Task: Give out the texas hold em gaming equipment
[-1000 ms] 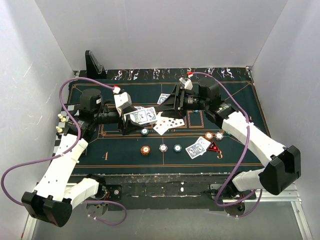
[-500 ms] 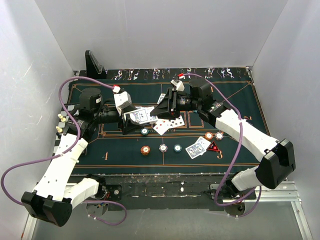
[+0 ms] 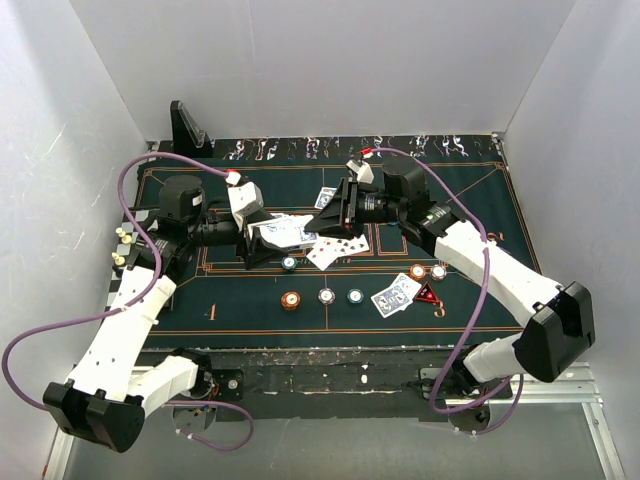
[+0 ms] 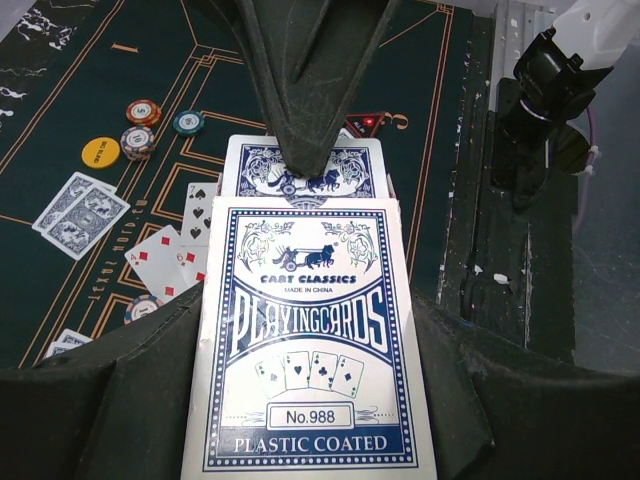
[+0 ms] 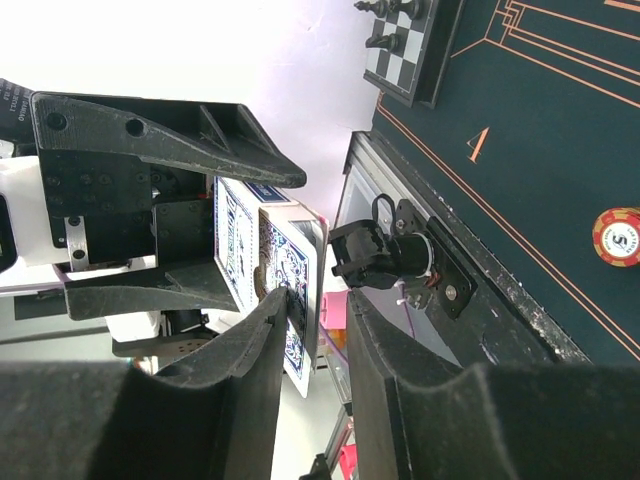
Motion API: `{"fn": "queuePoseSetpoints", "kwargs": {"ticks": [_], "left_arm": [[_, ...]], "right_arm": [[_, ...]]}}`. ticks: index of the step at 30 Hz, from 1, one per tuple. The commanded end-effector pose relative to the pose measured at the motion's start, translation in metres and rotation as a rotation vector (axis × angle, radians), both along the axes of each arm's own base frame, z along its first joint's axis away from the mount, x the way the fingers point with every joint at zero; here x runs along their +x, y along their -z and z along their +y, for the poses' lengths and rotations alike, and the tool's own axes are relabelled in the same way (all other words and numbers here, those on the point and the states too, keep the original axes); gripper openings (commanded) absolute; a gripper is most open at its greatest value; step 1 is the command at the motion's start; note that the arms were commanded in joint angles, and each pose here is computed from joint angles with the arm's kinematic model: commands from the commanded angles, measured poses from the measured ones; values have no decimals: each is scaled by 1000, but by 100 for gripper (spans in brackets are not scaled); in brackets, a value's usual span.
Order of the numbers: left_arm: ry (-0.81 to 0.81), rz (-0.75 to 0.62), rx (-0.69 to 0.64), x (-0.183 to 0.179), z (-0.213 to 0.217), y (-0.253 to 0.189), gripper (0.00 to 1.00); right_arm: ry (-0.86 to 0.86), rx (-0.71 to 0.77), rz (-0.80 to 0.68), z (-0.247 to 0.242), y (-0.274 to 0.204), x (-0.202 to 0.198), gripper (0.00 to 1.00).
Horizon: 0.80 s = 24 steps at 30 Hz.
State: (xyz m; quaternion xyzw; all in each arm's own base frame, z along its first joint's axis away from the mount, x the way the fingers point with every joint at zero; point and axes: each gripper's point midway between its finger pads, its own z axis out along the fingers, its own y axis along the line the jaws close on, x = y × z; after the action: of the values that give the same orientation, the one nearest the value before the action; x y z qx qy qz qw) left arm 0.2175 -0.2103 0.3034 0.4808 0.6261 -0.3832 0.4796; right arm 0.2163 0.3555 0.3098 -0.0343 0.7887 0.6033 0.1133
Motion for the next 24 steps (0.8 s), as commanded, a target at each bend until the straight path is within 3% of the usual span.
{"fn": "queuePoseSetpoints", "kwargs": {"ticks": [1, 24], "left_arm": [[24, -97, -48, -4, -1, -31, 13], [25, -99, -48, -4, -1, -29, 12]], "right_arm": [[30, -2, -28, -12, -4, -1, 36], [106, 2, -47, -43, -14, 3, 26]]}}
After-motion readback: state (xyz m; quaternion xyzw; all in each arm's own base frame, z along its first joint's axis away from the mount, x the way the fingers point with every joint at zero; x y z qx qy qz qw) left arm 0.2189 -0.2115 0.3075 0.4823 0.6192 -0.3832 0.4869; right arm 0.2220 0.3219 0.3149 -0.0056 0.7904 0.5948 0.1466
